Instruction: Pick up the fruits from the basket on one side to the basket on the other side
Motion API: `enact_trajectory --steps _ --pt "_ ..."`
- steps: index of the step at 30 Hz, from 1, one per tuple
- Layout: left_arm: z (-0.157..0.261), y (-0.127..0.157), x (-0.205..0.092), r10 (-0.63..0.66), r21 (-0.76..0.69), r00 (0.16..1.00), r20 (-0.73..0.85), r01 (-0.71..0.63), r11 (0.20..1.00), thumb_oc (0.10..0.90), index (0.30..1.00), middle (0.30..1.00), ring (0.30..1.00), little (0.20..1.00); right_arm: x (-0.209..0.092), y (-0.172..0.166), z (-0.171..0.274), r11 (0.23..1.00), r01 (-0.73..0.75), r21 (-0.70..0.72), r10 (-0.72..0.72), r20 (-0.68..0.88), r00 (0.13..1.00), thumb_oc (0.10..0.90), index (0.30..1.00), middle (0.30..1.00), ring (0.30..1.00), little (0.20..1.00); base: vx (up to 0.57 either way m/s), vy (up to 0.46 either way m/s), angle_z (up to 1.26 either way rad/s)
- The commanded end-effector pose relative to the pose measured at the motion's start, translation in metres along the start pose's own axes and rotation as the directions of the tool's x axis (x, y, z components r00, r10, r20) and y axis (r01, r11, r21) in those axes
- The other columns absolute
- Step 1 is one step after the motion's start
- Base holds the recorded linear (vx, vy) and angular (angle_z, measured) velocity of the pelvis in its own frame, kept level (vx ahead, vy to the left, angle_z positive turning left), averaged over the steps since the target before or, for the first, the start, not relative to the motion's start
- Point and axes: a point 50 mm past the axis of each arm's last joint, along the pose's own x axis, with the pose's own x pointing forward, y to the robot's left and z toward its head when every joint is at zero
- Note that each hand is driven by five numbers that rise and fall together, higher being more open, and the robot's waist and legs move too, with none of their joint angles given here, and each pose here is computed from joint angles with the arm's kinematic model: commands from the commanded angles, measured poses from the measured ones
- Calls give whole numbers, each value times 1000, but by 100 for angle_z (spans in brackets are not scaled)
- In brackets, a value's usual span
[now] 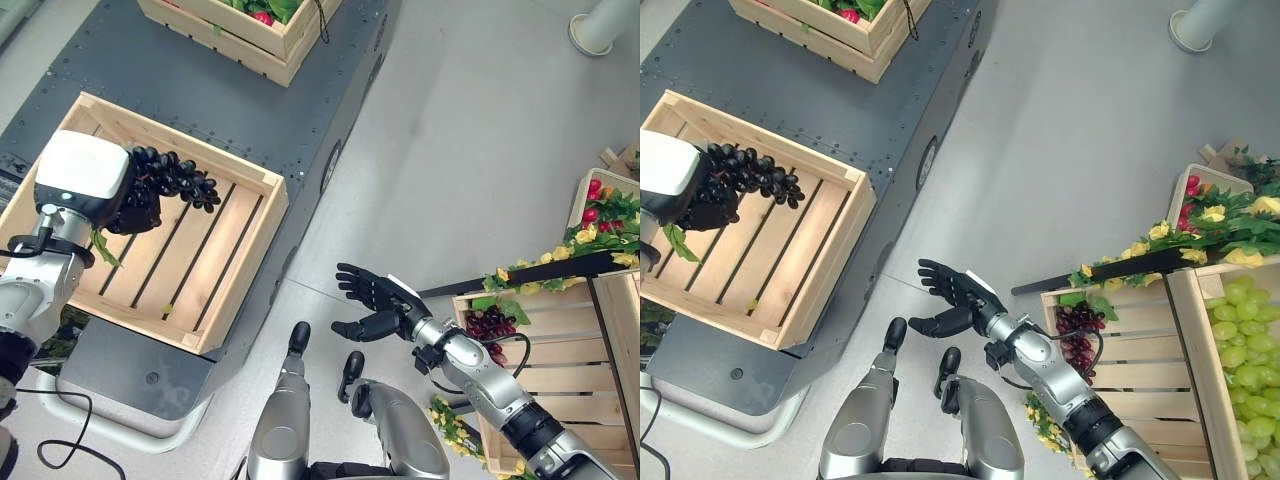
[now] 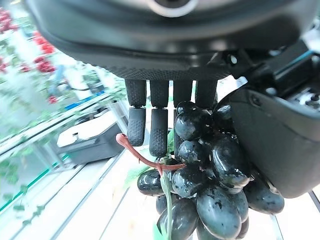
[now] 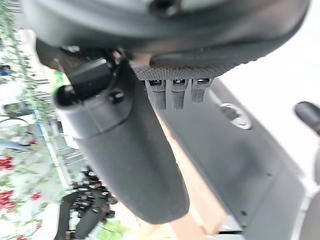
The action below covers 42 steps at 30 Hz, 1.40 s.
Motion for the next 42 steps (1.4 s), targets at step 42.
enact_trajectory --steps 42 --pt "59 78 14 242 -38 903 355 -245 969 400 300 300 300 300 55 58 116 996 -55 67 17 475 880 800 900 900 900 900 23 -2 6"
